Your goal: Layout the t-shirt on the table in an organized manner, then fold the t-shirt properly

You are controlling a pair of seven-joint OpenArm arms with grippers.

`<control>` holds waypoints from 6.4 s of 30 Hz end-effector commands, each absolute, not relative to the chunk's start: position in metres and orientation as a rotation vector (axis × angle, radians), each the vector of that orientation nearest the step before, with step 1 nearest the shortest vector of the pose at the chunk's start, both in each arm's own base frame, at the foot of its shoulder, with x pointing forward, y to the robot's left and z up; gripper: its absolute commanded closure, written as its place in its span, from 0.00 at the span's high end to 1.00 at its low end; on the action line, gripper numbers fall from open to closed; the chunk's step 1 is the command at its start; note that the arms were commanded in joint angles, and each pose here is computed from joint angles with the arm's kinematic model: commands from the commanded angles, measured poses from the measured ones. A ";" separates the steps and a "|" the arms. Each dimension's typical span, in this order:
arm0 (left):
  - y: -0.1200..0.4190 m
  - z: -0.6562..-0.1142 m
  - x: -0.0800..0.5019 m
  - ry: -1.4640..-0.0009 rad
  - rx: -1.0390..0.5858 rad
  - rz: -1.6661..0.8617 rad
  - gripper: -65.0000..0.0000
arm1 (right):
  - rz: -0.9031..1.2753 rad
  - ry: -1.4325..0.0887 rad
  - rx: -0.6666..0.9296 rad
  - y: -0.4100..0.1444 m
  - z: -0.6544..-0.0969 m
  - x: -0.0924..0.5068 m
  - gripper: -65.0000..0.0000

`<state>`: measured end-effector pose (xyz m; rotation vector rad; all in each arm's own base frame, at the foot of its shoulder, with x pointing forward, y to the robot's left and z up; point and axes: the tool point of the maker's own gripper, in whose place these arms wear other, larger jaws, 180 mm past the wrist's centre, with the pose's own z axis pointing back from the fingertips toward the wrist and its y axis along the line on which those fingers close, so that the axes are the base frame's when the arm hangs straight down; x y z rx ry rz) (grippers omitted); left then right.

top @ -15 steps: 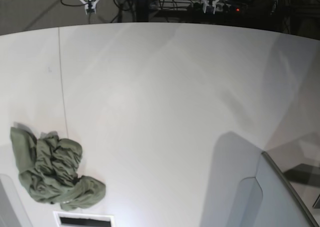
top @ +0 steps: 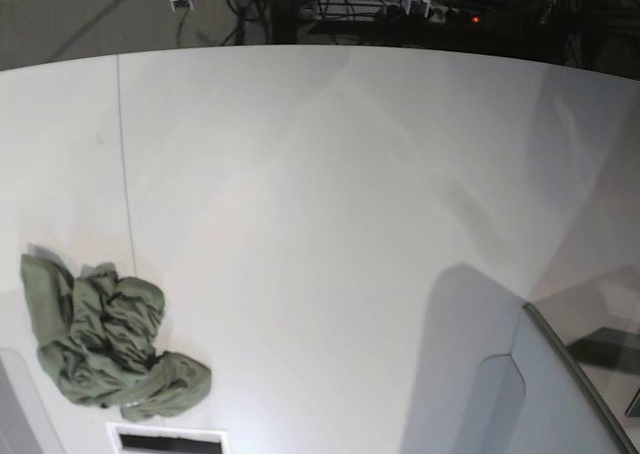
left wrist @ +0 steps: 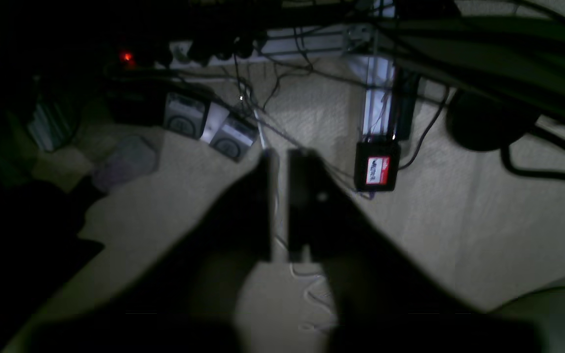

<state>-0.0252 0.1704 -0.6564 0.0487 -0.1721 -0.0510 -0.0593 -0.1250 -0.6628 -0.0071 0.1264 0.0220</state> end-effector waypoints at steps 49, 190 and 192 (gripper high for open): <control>0.170 -0.652 -0.055 -0.146 0.049 -0.065 0.00 | 0.017 0.168 0.000 -0.121 -0.660 -0.084 0.00; 0.159 -0.371 0.302 -0.982 -0.164 0.027 0.66 | 0.055 -0.768 0.004 -0.167 -0.469 0.365 0.00; 0.160 -0.371 0.302 -0.981 -0.162 0.028 0.66 | 0.064 -0.776 0.012 -0.157 -0.464 0.348 0.00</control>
